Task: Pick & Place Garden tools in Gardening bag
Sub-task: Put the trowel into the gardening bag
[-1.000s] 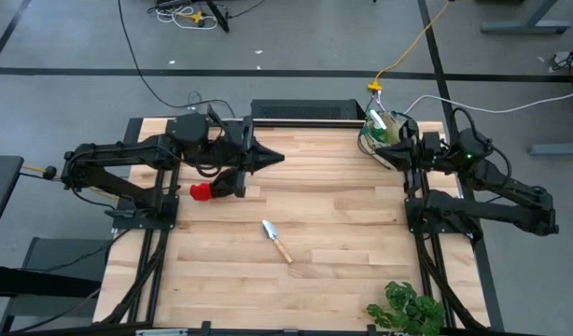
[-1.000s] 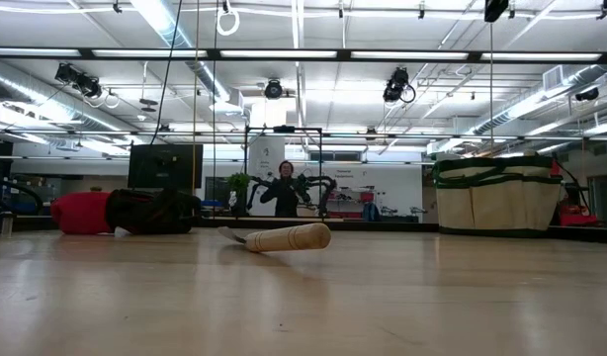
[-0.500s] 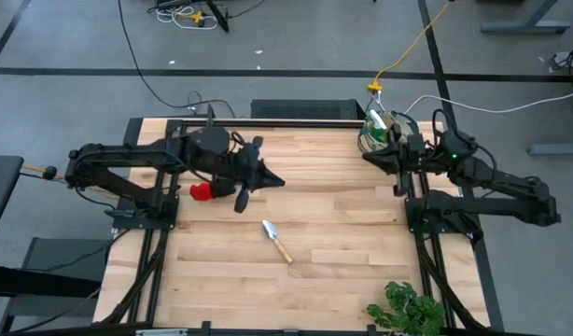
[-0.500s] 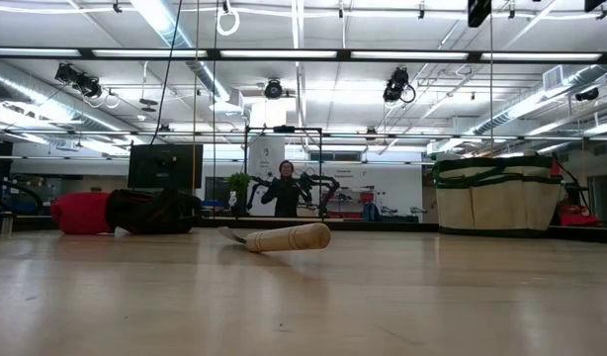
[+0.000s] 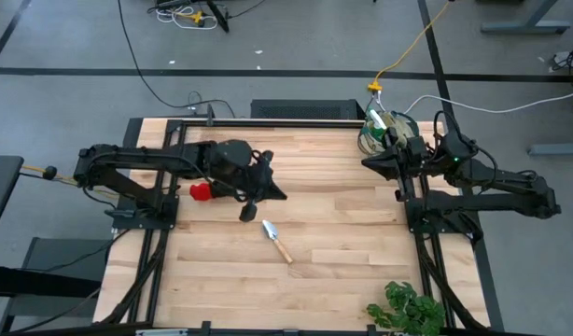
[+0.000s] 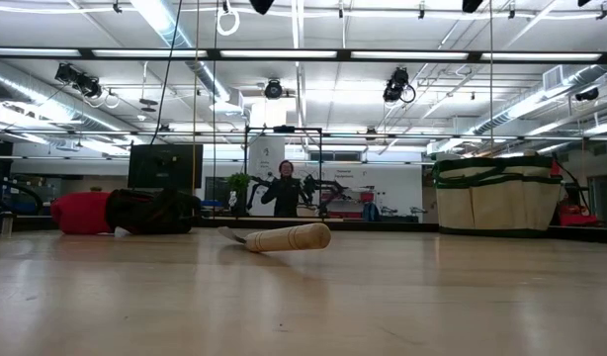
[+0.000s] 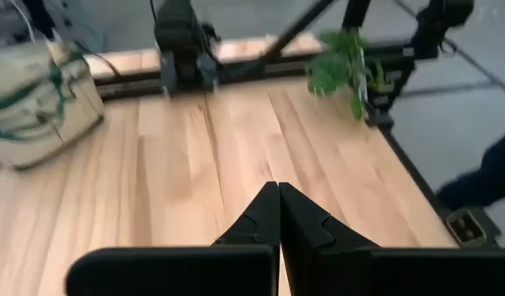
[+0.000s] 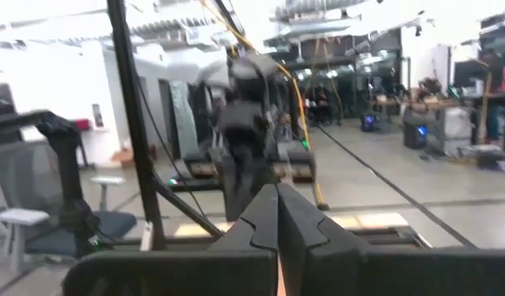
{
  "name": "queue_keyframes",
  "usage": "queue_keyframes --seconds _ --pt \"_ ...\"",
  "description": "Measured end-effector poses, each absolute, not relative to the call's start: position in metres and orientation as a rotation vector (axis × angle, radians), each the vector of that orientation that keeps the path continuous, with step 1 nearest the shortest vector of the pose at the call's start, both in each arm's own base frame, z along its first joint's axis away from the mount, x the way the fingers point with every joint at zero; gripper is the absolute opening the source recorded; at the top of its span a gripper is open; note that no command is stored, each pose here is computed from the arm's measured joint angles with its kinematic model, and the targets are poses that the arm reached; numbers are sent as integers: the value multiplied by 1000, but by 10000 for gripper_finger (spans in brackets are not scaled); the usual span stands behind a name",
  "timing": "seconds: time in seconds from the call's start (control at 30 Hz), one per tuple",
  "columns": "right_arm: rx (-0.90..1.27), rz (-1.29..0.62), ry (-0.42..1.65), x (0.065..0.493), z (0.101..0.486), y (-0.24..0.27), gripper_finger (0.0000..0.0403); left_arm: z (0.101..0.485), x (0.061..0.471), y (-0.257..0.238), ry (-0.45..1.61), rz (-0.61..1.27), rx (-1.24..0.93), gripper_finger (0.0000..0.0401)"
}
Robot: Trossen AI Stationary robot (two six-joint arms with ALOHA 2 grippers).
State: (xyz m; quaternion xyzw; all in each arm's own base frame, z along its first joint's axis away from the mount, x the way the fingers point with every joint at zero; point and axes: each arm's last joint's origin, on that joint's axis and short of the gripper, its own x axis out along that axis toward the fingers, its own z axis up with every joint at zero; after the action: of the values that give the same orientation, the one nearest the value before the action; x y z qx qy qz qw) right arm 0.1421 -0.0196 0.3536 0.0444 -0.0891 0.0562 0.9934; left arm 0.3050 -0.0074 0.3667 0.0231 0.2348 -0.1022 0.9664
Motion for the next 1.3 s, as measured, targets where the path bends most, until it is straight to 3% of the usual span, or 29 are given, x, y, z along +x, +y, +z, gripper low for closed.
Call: queue_keyframes --seconds 0.77,1.3 --pt "131 116 -205 146 356 -11 0 359 304 -52 542 -312 -20 1" --pt "140 114 -179 149 353 -11 0 310 321 -71 796 -384 110 1"
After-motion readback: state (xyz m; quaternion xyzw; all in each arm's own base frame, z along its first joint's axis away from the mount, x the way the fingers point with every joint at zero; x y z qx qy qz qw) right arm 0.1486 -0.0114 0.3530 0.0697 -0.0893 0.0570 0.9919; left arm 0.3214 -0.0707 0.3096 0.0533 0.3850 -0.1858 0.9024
